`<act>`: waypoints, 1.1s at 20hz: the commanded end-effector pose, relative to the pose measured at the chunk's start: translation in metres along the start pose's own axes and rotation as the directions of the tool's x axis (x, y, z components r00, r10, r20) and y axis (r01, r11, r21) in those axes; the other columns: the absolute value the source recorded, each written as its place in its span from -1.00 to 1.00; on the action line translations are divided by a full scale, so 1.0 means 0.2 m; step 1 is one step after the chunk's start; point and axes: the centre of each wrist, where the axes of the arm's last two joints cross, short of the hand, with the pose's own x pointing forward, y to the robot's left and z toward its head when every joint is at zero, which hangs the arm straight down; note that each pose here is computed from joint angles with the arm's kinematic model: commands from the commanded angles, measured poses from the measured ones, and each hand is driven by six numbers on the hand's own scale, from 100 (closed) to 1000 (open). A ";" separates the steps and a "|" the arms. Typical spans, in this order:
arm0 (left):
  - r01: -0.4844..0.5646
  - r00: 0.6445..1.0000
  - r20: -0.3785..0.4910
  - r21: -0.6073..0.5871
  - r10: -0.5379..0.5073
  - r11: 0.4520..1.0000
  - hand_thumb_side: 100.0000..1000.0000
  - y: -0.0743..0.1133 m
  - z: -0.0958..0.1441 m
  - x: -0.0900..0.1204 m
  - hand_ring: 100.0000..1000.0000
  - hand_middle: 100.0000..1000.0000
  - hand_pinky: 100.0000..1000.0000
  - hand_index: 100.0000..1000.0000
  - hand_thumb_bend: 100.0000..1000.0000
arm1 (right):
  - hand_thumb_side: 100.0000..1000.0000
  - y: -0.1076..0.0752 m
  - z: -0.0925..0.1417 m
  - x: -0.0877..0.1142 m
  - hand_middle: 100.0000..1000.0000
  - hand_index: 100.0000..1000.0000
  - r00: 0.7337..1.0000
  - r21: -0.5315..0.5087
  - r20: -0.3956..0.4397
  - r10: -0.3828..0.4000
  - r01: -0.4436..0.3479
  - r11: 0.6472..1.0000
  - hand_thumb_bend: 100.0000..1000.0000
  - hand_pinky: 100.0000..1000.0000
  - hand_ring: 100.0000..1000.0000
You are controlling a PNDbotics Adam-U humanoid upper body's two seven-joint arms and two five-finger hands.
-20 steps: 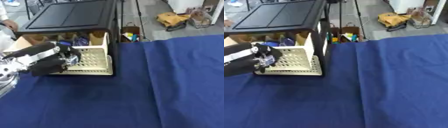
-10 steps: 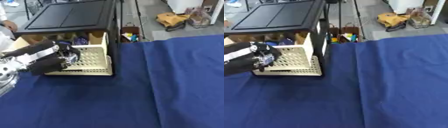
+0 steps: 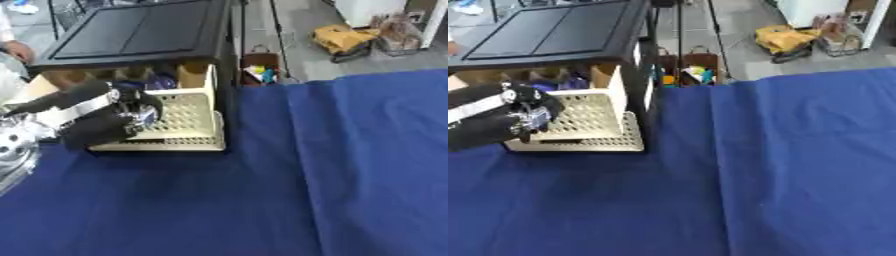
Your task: Pick up objects from table and place into drawer.
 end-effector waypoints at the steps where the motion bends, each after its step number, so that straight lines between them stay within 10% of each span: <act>1: 0.017 1.000 -0.008 0.055 -0.016 0.998 1.00 0.07 0.02 0.01 -0.15 0.51 -0.94 0.84 -1.00 | 1.00 -0.01 -0.04 0.03 0.08 0.43 1.000 -0.031 0.013 -0.009 0.009 0.999 -1.00 0.64 0.67; 22: 0.001 1.000 0.005 0.085 -0.001 0.996 1.00 0.11 -0.06 0.02 -0.15 0.50 -0.94 0.87 -1.00 | 1.00 -0.01 -0.05 0.04 0.07 0.44 1.000 -0.028 0.010 -0.017 0.018 0.999 -1.00 0.64 0.67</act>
